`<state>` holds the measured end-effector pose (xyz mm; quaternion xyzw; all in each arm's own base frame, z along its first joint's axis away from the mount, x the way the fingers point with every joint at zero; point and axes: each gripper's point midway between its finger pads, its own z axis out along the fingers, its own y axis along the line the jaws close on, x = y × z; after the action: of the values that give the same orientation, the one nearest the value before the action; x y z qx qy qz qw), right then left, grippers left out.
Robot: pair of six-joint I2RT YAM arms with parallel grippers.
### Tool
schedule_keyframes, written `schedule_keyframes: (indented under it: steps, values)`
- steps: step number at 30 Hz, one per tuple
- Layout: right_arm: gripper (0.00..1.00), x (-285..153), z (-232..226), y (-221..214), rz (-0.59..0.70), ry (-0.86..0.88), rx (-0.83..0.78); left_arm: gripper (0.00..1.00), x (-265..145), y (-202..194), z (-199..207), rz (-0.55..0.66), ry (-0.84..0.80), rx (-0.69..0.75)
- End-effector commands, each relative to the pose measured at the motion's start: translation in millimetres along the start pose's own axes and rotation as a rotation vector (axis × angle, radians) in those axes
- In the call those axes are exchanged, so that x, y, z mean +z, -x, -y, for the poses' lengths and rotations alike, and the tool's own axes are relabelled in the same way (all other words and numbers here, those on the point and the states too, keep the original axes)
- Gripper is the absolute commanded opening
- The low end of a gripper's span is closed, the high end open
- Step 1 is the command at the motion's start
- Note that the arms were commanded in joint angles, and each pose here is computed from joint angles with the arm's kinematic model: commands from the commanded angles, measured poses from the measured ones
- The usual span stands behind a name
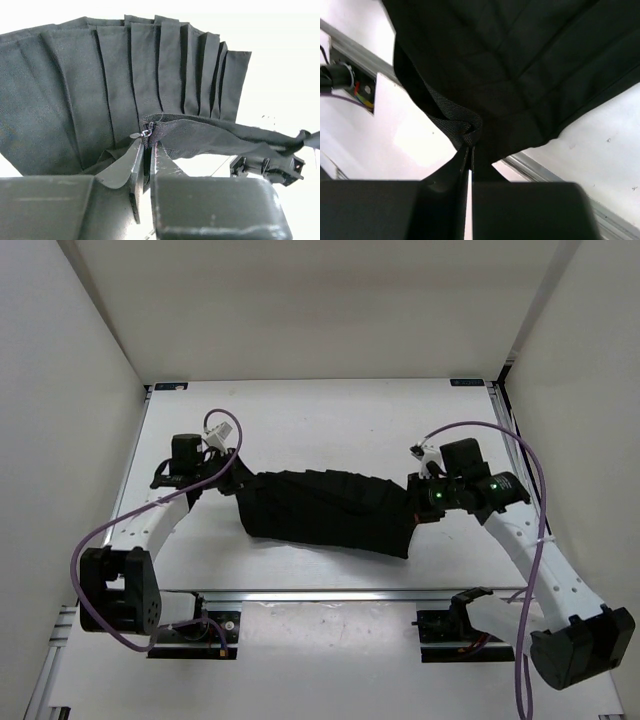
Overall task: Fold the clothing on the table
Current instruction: Fold the skirt
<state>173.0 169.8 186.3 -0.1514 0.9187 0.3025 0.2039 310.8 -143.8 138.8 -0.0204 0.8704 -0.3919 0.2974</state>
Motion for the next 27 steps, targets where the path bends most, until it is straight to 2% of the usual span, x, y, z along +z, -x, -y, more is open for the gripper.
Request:
schedule_keyframes:
  steps: [1, 5, 13, 19, 27]
  values:
    - [0.0, 0.6, 12.0, -0.9, -0.029, 0.002, 0.092, 0.0, -6.7, -11.0, 0.2, -0.027, 0.009, 0.02]
    - [0.0, 8.5, 36.5, 16.7, 0.013, -0.095, 0.124, 0.0, -10.6, -14.2, -9.8, -0.005, 0.056, 0.002]
    - [0.0, 27.2, 95.2, 65.4, 0.132, -0.167, 0.174, 0.0, -3.4, -14.5, -39.4, 0.016, 0.169, -0.046]
    - [0.0, 54.7, 121.3, 80.7, 0.139, -0.194, 0.144, 0.0, 19.0, -5.4, -42.5, 0.025, 0.188, -0.053]
    - [0.01, 93.3, 160.8, 107.5, 0.127, -0.263, 0.146, 0.0, 35.1, -2.6, -65.8, 0.031, 0.334, -0.068]
